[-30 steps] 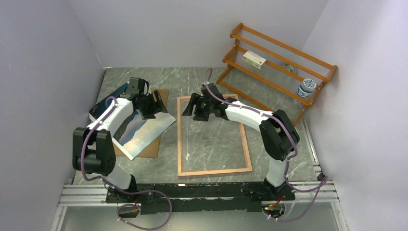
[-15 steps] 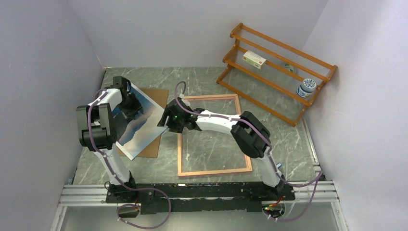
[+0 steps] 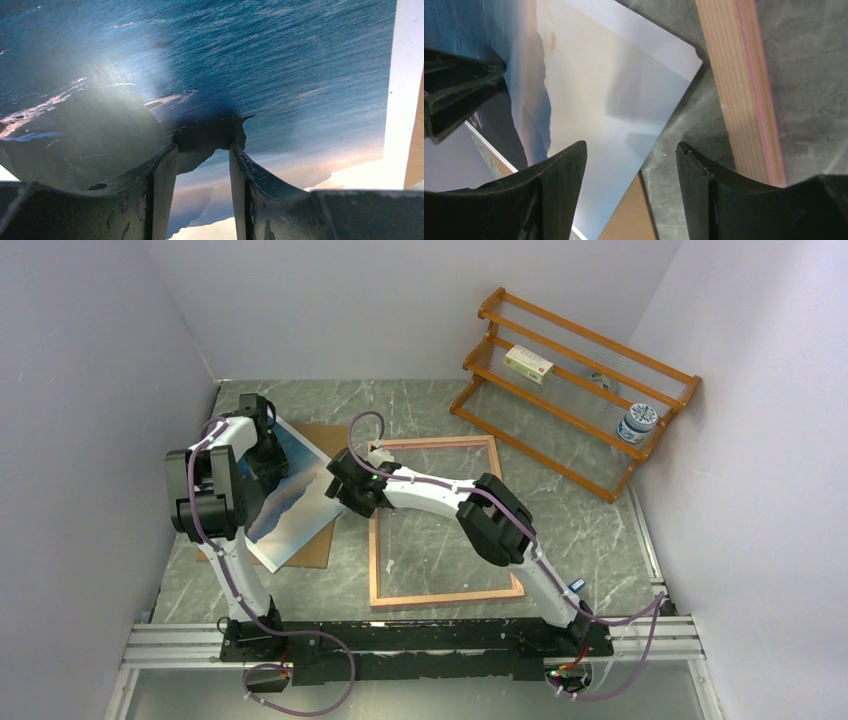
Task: Put the photo into the frame
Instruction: Pick up the photo at the center of the board.
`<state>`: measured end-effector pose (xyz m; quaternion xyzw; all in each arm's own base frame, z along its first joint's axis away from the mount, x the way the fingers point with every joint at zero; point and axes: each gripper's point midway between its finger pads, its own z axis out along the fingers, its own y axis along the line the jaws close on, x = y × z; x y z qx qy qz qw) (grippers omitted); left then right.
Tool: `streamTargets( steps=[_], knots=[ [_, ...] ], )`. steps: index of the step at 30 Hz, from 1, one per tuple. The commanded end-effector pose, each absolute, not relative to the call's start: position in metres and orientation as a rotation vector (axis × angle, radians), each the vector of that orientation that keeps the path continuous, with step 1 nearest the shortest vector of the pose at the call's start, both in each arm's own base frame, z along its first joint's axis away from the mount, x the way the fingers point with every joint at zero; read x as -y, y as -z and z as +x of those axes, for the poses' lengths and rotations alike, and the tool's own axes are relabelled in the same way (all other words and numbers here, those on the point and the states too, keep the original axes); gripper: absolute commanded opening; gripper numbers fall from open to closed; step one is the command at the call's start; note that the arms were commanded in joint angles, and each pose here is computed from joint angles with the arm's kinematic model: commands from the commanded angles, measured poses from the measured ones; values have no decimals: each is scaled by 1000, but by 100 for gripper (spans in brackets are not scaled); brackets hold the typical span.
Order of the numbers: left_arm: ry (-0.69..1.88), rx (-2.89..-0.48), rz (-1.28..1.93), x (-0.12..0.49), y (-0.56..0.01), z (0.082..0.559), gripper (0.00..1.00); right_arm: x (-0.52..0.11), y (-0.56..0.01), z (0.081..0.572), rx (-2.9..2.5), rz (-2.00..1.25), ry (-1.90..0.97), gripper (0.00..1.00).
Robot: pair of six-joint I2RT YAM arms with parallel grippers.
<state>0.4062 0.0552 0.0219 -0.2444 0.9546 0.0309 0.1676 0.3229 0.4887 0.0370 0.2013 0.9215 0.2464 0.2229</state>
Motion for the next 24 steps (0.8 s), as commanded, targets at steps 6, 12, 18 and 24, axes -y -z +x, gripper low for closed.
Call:
streamTargets(
  steps=[6, 12, 18, 24],
  knots=[
    [-134, -2949, -683, -50, 20, 369, 47, -490, -2, 330, -2562, 616, -607, 70],
    [-111, -3025, -678, -45, 30, 357, 47, -513, -47, 336, -2432, 546, -1003, 73],
    [-107, -3057, -681, -43, 33, 352, 46, -524, -72, 347, -2319, 517, -1213, 73],
    [-112, -3069, -674, -43, 33, 350, 46, -531, -85, 350, -2210, 396, -1361, 73]
  ],
)
